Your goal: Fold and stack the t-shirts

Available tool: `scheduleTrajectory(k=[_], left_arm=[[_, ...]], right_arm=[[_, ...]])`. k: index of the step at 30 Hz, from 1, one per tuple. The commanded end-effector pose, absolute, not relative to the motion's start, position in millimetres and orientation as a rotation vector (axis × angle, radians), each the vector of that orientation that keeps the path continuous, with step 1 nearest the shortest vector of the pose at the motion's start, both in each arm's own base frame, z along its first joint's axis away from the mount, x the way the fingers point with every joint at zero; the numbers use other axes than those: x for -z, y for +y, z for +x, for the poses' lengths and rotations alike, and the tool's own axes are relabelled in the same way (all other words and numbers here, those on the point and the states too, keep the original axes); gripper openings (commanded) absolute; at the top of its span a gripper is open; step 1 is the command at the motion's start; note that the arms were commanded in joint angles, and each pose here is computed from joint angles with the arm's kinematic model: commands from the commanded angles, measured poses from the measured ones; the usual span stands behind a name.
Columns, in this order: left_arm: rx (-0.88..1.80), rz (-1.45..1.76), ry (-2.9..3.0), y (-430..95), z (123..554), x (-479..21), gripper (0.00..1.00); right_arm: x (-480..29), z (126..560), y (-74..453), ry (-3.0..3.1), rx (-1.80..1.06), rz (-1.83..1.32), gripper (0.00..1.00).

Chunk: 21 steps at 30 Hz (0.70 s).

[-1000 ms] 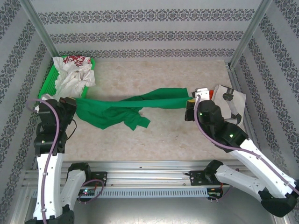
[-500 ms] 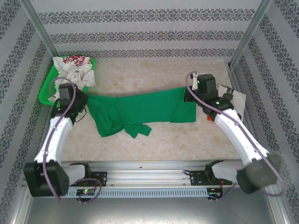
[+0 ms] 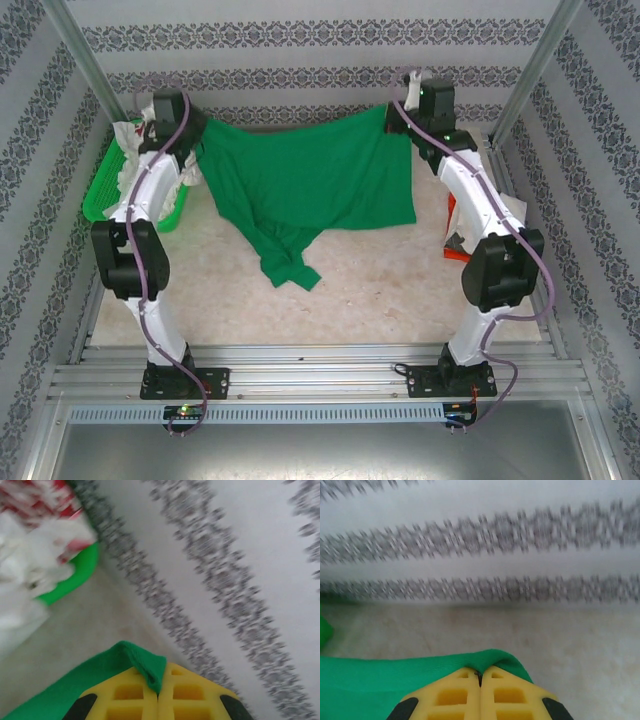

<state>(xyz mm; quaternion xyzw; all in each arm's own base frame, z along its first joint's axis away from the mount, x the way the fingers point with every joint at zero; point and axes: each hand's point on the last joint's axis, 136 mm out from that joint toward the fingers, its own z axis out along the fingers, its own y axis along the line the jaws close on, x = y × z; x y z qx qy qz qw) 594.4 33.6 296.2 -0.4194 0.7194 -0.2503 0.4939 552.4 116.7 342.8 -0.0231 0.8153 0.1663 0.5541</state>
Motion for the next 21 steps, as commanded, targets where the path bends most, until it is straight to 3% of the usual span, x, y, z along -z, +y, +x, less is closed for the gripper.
scheduleTrajectory(k=[1, 6, 10, 21], left_arm=[[0.645, -0.911, 1.614, 40.1, 609.4, -374.9, 0.00], [0.689, -0.831, 1.458, 43.6, 592.6, -467.5, 0.00], [0.697, -0.761, 1.364, 43.1, 552.6, -530.8, 0.00], [0.589, -0.690, 1.140, 51.8, 399.0, -607.3, 0.00]], right_arm=[[-440.6, 553.5, 127.4, 1.684, -0.427, -0.121, 0.00], [-513.6, 528.7, 133.2, 1.542, -0.463, -0.150, 0.00], [-561.7, 488.7, 135.8, 1.447, -0.465, -0.190, 0.00], [-620.5, 365.2, 137.7, 1.299, -0.463, -0.277, 0.00]])
